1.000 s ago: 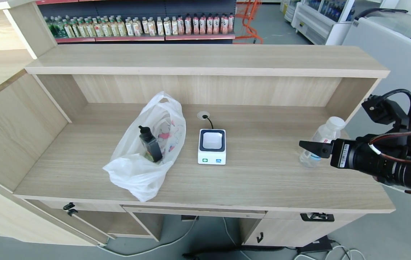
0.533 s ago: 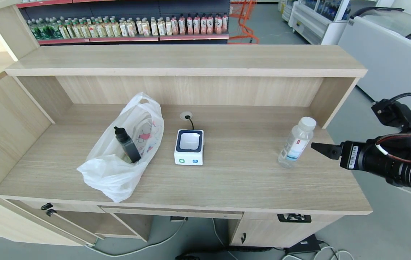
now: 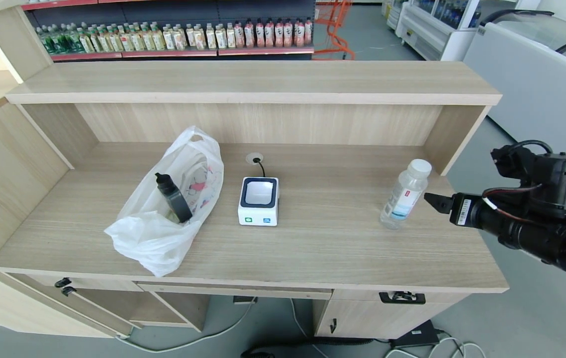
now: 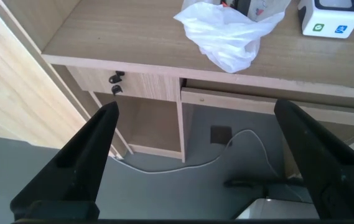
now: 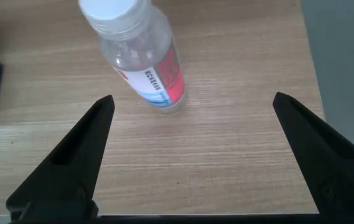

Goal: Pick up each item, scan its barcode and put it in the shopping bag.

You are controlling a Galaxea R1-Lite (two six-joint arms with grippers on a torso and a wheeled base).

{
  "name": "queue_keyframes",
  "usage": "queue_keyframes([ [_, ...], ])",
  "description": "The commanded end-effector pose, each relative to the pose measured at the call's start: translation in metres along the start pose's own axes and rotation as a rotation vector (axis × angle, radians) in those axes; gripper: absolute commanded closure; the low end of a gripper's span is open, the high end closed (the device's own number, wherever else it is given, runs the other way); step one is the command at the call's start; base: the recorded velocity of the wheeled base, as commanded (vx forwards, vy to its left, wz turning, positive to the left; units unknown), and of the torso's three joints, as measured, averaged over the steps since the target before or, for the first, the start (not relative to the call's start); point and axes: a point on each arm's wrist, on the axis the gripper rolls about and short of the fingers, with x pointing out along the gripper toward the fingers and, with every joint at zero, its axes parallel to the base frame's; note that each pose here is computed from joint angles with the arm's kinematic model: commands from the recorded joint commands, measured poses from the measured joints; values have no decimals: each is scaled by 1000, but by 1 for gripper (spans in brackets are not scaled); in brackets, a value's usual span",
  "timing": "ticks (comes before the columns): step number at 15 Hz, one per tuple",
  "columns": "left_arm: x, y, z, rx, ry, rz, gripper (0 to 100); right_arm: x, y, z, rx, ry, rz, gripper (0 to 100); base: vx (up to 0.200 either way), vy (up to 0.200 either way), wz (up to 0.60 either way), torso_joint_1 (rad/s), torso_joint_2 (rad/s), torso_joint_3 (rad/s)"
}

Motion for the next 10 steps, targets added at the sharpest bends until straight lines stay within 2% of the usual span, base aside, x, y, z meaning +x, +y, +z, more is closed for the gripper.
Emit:
queue_keyframes([
  [1,0,0,0,0,0,0,0,26,3,-21,-12,61,-3,0,0,0,0,0,0,0],
  [10,0,0,0,-1,0,0,0,66,29,-20,-41,37,46,0,0,0,0,0,0,0],
])
